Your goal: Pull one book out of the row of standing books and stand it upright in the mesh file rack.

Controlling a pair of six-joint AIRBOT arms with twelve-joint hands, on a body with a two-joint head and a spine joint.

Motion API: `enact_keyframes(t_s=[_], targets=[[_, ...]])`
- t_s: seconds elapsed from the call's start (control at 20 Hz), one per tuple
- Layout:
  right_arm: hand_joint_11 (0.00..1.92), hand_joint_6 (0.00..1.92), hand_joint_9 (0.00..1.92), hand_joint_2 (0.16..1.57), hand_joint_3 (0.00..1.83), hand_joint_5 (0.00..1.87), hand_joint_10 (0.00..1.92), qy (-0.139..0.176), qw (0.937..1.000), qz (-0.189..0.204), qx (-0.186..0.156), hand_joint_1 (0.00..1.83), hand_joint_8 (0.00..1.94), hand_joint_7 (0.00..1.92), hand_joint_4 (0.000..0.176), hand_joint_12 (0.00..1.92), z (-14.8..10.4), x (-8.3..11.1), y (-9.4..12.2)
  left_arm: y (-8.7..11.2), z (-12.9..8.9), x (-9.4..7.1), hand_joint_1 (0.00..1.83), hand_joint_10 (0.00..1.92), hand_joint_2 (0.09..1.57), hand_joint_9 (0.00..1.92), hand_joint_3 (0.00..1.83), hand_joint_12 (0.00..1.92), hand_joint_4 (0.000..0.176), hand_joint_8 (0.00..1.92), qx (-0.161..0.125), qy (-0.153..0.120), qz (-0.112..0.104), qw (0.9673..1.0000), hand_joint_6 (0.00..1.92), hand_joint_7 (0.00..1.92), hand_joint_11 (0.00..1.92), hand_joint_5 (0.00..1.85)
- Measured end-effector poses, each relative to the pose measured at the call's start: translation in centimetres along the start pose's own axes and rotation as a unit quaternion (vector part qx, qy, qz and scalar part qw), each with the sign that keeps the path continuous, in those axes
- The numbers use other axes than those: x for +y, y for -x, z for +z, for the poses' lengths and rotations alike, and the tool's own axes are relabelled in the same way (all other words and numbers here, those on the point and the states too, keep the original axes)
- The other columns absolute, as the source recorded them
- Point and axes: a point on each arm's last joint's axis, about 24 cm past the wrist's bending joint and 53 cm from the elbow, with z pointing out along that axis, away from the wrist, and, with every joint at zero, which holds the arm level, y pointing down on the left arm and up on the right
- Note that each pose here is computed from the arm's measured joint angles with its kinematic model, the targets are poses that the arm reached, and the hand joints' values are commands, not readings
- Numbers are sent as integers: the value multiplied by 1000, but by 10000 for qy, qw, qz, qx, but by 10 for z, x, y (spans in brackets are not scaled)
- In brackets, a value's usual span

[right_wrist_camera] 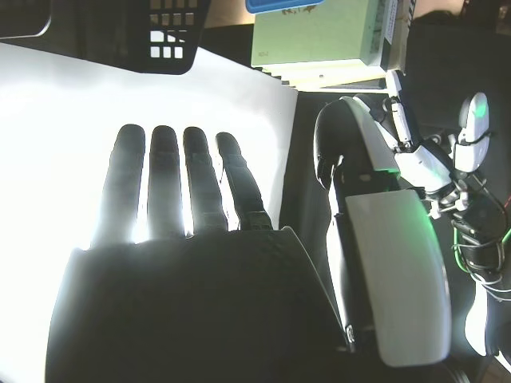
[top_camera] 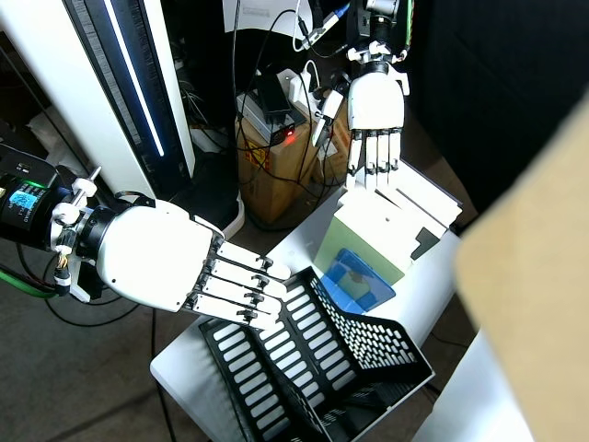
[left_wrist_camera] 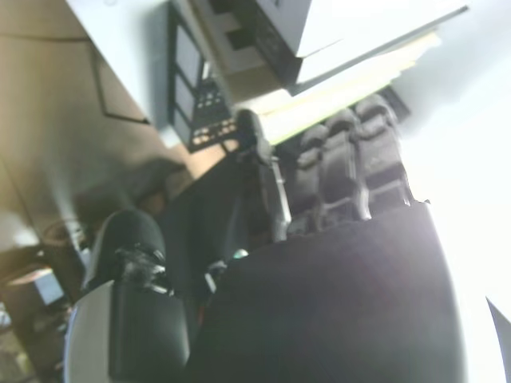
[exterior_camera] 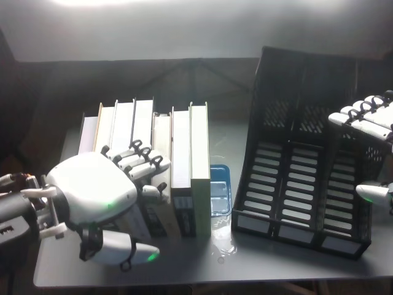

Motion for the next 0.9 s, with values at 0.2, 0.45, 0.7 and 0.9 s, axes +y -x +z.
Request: enact_keyframes(t_s=[0.2, 0.45, 0.7, 0.9], targets=[[0, 0, 0, 1299, 0, 0, 0, -1, 10000, 3, -1, 479, 0, 0, 0, 0, 0, 0, 0, -13, -9, -5, 140, 0, 1108, 0, 0, 0, 63, 0, 137, -78, -100, 9998, 19, 0, 0, 591], [0, 0, 0, 1302, 1, 0, 0, -1, 10000, 19, -1, 493, 0, 0, 0, 0, 0, 0, 0, -30, -16, -15, 59, 0, 1125, 0, 6, 0, 86, 0, 350, -232, -221, 9989, 5, 0, 0, 557], [0, 0, 0, 1290, 0, 0, 0, 3, 10000, 25, 4, 450, 0, 0, 0, 0, 0, 0, 0, -51, -27, -23, 83, 0, 1129, 0, 4, 0, 70, 0, 533, -328, -380, 9973, 6, 0, 0, 557], [0, 0, 0, 1287, 0, 0, 0, 12, 10000, 20, 6, 481, 0, 0, 0, 0, 0, 1, 0, -64, -35, -28, 14, 0, 1158, 0, 10, 0, 65, 0, 642, -382, -504, 9959, 6, 0, 0, 520]])
